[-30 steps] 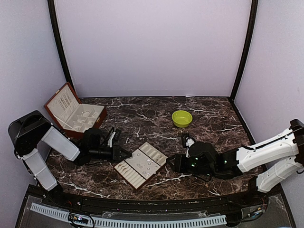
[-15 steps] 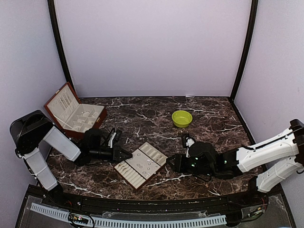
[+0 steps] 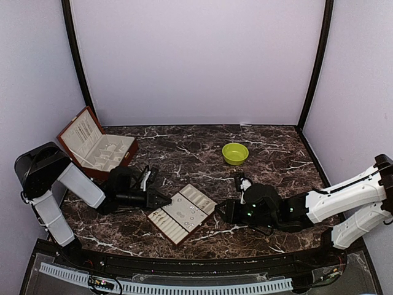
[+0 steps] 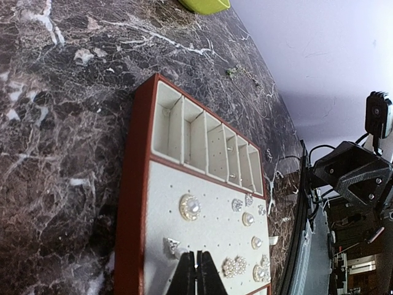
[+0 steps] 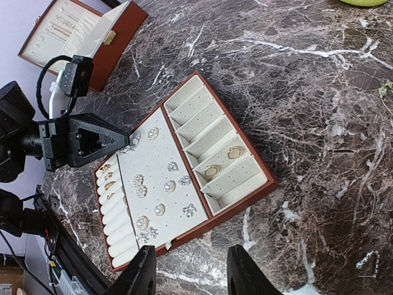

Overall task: Organize the mixed jewelry
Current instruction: Insert the earring into the earring holder.

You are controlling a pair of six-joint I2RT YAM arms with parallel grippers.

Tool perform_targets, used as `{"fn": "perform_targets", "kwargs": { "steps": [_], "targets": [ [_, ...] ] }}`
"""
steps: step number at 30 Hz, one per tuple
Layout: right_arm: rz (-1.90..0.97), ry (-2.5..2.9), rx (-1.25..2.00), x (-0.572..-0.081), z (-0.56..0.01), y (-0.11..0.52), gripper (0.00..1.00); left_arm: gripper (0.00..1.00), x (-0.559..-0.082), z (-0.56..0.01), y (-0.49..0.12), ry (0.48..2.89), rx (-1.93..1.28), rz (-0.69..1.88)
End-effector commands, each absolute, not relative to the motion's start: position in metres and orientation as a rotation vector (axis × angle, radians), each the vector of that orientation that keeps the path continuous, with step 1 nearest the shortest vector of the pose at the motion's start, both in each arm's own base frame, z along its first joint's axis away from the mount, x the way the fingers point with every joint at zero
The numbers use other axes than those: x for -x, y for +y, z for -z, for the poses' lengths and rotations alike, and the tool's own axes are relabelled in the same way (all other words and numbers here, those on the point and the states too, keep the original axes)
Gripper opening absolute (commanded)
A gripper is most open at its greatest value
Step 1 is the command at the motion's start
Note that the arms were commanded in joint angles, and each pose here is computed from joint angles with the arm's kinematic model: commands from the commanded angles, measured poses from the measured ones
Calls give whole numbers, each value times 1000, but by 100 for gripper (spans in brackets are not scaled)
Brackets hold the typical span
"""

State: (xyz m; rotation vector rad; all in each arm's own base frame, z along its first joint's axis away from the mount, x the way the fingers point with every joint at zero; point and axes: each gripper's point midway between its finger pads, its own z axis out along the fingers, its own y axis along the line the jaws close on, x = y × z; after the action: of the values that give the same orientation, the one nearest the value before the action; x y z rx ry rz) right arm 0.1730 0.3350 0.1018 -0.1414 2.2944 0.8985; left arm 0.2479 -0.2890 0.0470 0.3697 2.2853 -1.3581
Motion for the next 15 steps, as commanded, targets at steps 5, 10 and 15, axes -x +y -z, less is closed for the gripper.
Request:
{"fn": "perform_targets", "kwargs": {
  "steps": [5, 10, 15],
  "targets": [
    [-917, 2268, 125, -175, -111, 341, 41, 0, -258, -52, -288, 2248, -386, 1338],
    [-916, 2269, 125, -175, -110, 341, 41, 0, -259, -53, -288, 2244, -388, 1342],
    [-918, 2268, 125, -175, -110, 341, 41, 0, -258, -51, -286, 2250, -386, 1343]
  ]
}}
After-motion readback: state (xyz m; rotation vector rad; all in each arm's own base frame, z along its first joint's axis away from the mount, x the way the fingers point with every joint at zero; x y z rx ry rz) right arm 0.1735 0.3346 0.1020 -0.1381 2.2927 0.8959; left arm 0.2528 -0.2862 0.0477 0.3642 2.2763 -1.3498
